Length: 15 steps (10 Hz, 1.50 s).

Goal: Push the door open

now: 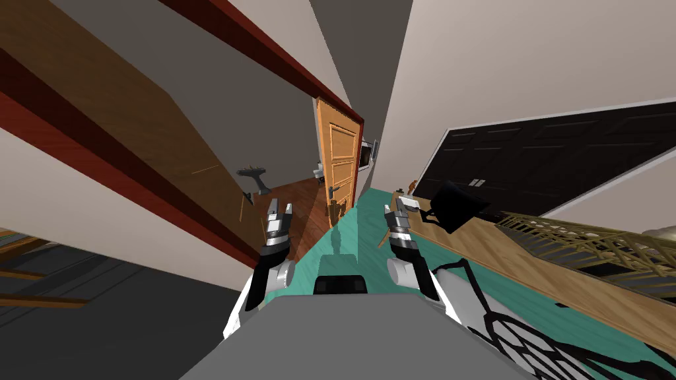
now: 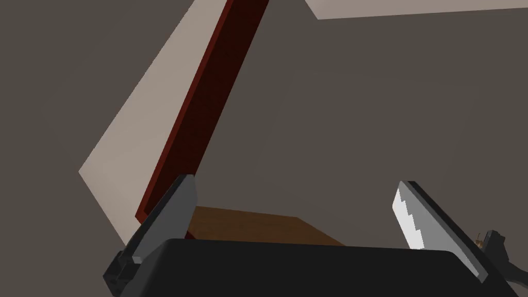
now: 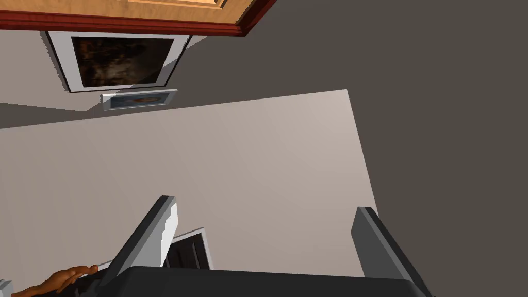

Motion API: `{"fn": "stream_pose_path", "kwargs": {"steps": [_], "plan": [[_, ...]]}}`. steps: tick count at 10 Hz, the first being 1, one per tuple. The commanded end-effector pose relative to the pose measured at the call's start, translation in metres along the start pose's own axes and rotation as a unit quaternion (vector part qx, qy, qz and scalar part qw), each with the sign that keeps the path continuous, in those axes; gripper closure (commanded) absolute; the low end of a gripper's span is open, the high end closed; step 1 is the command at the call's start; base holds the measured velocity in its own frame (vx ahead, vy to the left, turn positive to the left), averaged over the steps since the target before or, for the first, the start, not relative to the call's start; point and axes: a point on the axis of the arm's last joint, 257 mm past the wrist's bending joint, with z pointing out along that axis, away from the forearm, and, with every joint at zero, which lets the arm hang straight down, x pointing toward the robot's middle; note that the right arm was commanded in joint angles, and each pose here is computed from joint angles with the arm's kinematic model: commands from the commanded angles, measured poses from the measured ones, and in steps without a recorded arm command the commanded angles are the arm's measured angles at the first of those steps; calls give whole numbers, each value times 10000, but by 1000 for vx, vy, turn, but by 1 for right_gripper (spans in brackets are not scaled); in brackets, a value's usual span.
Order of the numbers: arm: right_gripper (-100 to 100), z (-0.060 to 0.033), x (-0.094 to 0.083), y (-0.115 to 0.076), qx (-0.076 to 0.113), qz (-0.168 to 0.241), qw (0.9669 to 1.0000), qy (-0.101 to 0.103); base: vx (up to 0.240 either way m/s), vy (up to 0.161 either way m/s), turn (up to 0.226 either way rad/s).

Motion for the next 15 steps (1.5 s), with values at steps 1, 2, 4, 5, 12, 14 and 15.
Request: {"fn": "stream_pose_path", "kwargs": {"steps": [1, 2, 4, 5, 12, 14, 15], "plan": [[-100, -14, 89, -76, 77, 41, 9999, 112, 98, -16, 44], [-100, -18, 113, -96, 98, 52, 9998, 141, 149, -20, 38], [-100, -40, 223, -190, 195, 105, 9994, 274, 178, -14, 35], [-100, -56, 291, -246, 254, 138, 9990, 355, 205, -30, 43], [-100, -276, 906, -717, 787, 423, 9905, 1045, 186, -61, 58], [-100, -360, 1077, -835, 933, 496, 9867, 1232, 154, -62, 58], [-100, -392, 1137, -875, 984, 522, 9853, 1297, 132, -43, 66]]}}
